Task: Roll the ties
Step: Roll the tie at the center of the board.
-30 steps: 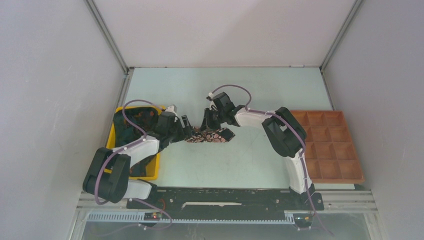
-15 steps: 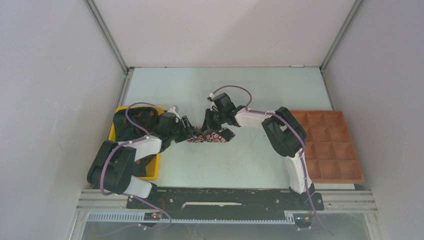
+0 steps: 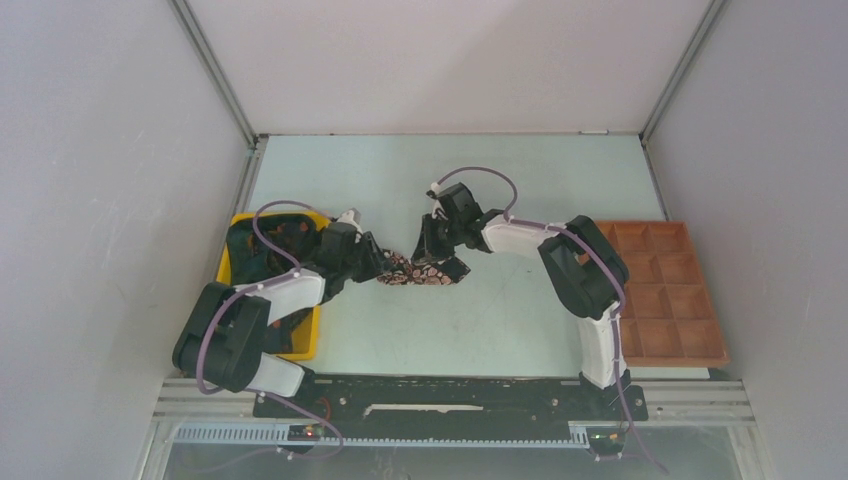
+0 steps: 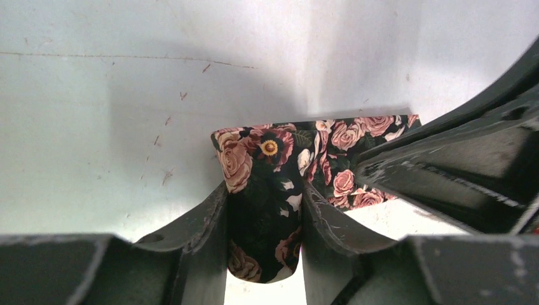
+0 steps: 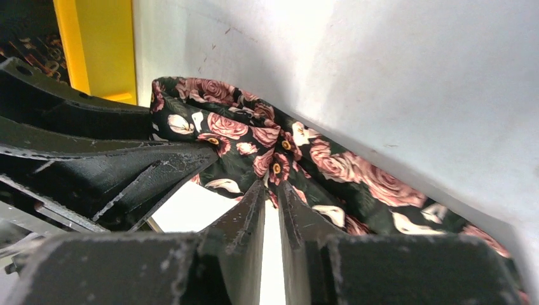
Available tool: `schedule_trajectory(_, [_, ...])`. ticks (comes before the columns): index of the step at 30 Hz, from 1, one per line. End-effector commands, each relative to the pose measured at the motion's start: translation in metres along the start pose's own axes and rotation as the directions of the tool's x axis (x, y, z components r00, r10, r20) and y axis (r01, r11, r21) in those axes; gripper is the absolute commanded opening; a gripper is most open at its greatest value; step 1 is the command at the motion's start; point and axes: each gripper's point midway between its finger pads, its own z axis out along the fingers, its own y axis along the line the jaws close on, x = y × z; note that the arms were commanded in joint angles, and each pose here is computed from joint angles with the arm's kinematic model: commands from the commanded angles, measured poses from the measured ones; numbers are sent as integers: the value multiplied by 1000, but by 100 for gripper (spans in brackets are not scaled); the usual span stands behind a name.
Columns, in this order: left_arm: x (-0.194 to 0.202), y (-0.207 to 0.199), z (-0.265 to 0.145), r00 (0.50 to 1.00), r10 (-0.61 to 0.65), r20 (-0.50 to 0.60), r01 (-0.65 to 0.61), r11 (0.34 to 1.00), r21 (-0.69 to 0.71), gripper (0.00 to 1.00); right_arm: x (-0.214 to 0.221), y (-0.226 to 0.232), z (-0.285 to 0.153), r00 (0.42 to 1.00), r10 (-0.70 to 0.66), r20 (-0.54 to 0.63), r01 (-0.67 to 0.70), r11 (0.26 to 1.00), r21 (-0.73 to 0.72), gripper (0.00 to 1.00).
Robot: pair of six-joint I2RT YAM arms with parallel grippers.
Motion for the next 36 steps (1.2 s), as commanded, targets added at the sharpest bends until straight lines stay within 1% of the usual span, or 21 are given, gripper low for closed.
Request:
schedule_trajectory(1, [-3, 19, -10, 994, 108, -10, -108, 980, -164, 42, -29, 7, -31, 994, -33, 107, 33, 999, 2, 18])
schedule_trajectory(4, [-7, 22, -15, 985, 172, -16, -171, 956, -238, 41, -33, 0, -38, 991, -21, 130, 17, 1000, 26, 20])
schedule_trajectory(8, [-13, 22, -21, 969, 247, -27, -242, 916, -320, 41, -38, -13, -49, 987, 6, 163, -16, 998, 59, 25])
schedule_trajectory(9, [-14, 23, -23, 964, 264, -34, -260, 904, -340, 41, -40, -15, -51, 986, 10, 169, -21, 998, 64, 28])
schedule_trajectory(11, [-17, 22, -25, 954, 296, -46, -291, 880, -376, 41, -41, -19, -56, 983, 16, 184, -30, 997, 72, 37])
schedule_trajectory(13, [-20, 20, -28, 945, 322, -51, -315, 861, -399, 41, -43, -21, -61, 979, 18, 202, -34, 997, 76, 47])
schedule_trajectory(15, [-21, 17, -30, 937, 346, -54, -336, 843, -421, 42, -46, -22, -66, 975, 17, 220, -36, 996, 82, 54])
schedule_trajectory(17, [-22, 15, -31, 927, 371, -60, -358, 822, -442, 42, -48, -24, -72, 972, 21, 234, -43, 995, 90, 59])
schedule_trajectory(20, [-23, 13, -33, 906, 415, -79, -398, 778, -486, 42, -51, -30, -78, 967, 34, 254, -64, 992, 113, 63])
schedule_trajectory(24, [-21, 11, -33, 877, 464, -123, -452, 714, -534, 43, -55, -38, -89, 955, 51, 292, -95, 986, 136, 66])
schedule_trajectory(31, [-21, 6, -30, 822, 536, -194, -532, 600, -597, 43, -64, -53, -114, 927, 81, 366, -149, 975, 163, 80])
schedule_trajectory(36, [-20, 0, -29, 777, 583, -237, -579, 515, -632, 43, -70, -64, -135, 897, 112, 428, -198, 967, 162, 83])
